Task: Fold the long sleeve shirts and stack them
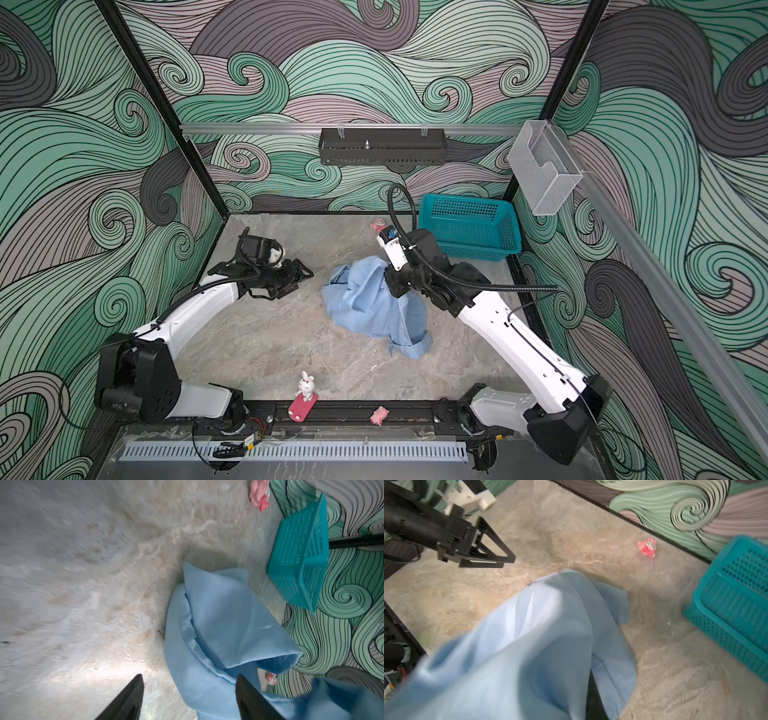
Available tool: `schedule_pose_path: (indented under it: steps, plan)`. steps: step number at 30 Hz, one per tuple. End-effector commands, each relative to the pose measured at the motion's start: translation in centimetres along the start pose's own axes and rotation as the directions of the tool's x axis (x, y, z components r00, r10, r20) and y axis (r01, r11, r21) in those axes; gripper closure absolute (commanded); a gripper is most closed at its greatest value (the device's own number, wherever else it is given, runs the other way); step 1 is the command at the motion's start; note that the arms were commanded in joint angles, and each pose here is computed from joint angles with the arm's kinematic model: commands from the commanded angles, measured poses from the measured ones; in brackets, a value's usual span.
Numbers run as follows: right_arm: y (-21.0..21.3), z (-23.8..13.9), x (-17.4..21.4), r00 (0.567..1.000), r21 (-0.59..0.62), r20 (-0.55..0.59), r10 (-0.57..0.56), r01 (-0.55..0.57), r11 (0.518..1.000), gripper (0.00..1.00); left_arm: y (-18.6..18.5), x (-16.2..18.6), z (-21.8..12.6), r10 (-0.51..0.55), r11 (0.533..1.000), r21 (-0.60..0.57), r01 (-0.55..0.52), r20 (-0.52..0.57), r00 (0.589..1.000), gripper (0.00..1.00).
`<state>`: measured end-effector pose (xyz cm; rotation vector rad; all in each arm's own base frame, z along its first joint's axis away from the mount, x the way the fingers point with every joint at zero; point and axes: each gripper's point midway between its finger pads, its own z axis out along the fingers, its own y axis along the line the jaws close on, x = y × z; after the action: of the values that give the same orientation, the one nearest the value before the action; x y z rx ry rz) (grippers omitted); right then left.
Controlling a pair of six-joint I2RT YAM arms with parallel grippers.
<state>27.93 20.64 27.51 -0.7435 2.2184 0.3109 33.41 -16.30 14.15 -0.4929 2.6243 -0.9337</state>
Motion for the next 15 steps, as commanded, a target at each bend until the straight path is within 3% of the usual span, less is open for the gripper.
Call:
schedule_pose_path:
  steps: [1,5,15]
  plan:
    - [-2.0,-2.1,-1.1,0.995,0.059,0.08,0.059,-0.064,0.996,1.0,-1.1,3.2,3.1,-0.046,0.997,0.059,0.053,-0.123,0.991,0.25]
    - [-3.1,-2.6,-1.2,0.992,0.077,0.094,0.09,-0.097,0.992,1.0,-1.0,5.1,5.4,-0.067,0.994,0.07,0.079,-0.169,0.983,0.25]
    - [-4.2,-4.4,-2.4,0.982,0.094,0.154,0.106,-0.121,0.988,1.0,-2.7,4.3,9.4,-0.088,0.987,0.121,0.109,-0.169,0.982,0.28]
